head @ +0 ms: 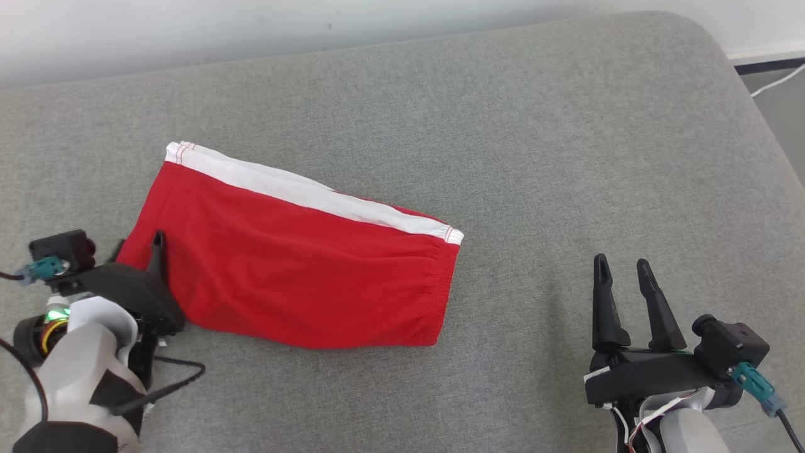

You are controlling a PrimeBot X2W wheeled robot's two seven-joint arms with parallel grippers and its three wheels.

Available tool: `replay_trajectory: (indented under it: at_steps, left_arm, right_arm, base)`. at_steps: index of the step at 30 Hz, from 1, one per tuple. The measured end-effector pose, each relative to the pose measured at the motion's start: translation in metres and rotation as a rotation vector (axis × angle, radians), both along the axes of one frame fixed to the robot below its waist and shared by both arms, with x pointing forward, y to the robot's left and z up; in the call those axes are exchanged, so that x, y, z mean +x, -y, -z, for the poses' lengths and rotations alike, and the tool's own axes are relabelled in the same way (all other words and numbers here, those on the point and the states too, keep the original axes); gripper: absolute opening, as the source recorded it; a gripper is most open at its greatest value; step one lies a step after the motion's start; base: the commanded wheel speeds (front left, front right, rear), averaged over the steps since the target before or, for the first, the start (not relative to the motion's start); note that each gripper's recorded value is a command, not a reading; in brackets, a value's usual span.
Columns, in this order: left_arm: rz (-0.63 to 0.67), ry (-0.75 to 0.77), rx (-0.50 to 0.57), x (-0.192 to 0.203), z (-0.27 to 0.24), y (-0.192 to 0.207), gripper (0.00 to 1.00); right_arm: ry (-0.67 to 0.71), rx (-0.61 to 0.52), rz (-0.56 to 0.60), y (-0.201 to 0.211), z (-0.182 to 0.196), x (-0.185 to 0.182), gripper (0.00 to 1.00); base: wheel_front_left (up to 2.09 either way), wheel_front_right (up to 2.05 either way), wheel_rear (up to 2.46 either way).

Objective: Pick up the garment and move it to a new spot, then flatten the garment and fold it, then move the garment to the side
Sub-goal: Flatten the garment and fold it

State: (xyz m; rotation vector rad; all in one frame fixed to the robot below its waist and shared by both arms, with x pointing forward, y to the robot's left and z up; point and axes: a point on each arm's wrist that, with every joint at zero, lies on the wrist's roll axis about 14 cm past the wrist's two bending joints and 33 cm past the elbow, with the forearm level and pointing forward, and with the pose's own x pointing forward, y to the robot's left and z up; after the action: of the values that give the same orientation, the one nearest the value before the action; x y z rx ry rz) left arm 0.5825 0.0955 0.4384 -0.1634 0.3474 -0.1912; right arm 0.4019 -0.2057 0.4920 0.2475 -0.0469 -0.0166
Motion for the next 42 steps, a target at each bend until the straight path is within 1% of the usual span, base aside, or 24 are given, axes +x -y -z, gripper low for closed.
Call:
replay_trajectory:
  at_steps: [1, 3, 4, 5, 6, 11, 17, 24, 30, 34, 40, 41, 42]
  left_arm:
    - [0.007, -0.018, -0.002, -0.002, 0.003, 0.002, 0.52]
    - [0.022, -0.029, -0.006, -0.004, 0.003, 0.007, 0.45]
    - [0.03, -0.029, -0.002, -0.005, 0.003, 0.009, 0.31]
    - [0.037, -0.03, -0.004, -0.006, 0.003, 0.011, 0.23]
    - [0.043, -0.03, -0.004, -0.007, 0.003, 0.013, 0.0]
    - [0.06, -0.014, -0.017, -0.012, -0.002, 0.021, 0.0]
    - [-0.002, 0.04, -0.05, -0.022, -0.011, 0.003, 0.0]
    - [-0.079, 0.049, -0.084, -0.047, -0.011, -0.015, 0.0]
    - [-0.184, 0.076, -0.136, -0.074, -0.018, -0.036, 0.0]
    - [-0.246, 0.076, -0.159, -0.096, -0.013, -0.049, 0.0]
    - [-0.27, 0.099, -0.164, -0.115, -0.013, -0.057, 0.0]
    - [-0.273, 0.104, -0.164, -0.116, -0.013, -0.058, 0.18]
    - [-0.277, 0.109, -0.163, -0.116, -0.013, -0.06, 0.72]
  right_arm:
    - [0.0, 0.001, -0.001, -0.001, 0.0, 0.0, 1.0]
    - [0.002, 0.003, -0.006, -0.002, 0.0, 0.0, 1.0]
    - [0.003, 0.004, -0.009, -0.003, -0.001, 0.001, 1.0]
    - [0.003, 0.005, -0.012, -0.004, -0.001, 0.001, 1.0]
    - [0.004, 0.005, -0.014, -0.005, -0.001, 0.001, 1.0]
    - [0.01, 0.01, -0.022, -0.008, -0.003, 0.001, 1.0]
    - [0.014, 0.024, -0.025, -0.011, -0.005, -0.006, 1.0]
    - [0.034, 0.035, -0.051, -0.021, -0.012, -0.012, 1.0]
    - [0.057, 0.042, -0.087, -0.034, -0.02, -0.019, 1.0]
    - [0.07, 0.043, -0.1, -0.038, -0.025, -0.024, 1.0]
    - [0.076, 0.042, -0.112, -0.042, -0.026, -0.031, 1.0]
    - [0.075, 0.041, -0.114, -0.042, -0.026, -0.031, 1.0]
    - [0.072, 0.039, -0.117, -0.043, -0.025, -0.031, 1.0]
  base:
    - [0.0, 0.0, 0.0]
    - [0.0, 0.0, 0.0]
    - [0.0, 0.0, 0.0]
    - [0.0, 0.0, 0.0]
    - [0.0, 0.0, 0.0]
    - [0.0, 0.0, 0.0]
    - [0.0, 0.0, 0.0]
    - [0.0, 0.0, 0.0]
    - [0.0, 0.0, 0.0]
    - [0.0, 0.0, 0.0]
    - [0.0, 0.0, 0.0]
    - [0.0, 0.0, 0.0]
    - [0.0, 0.0, 0.0]
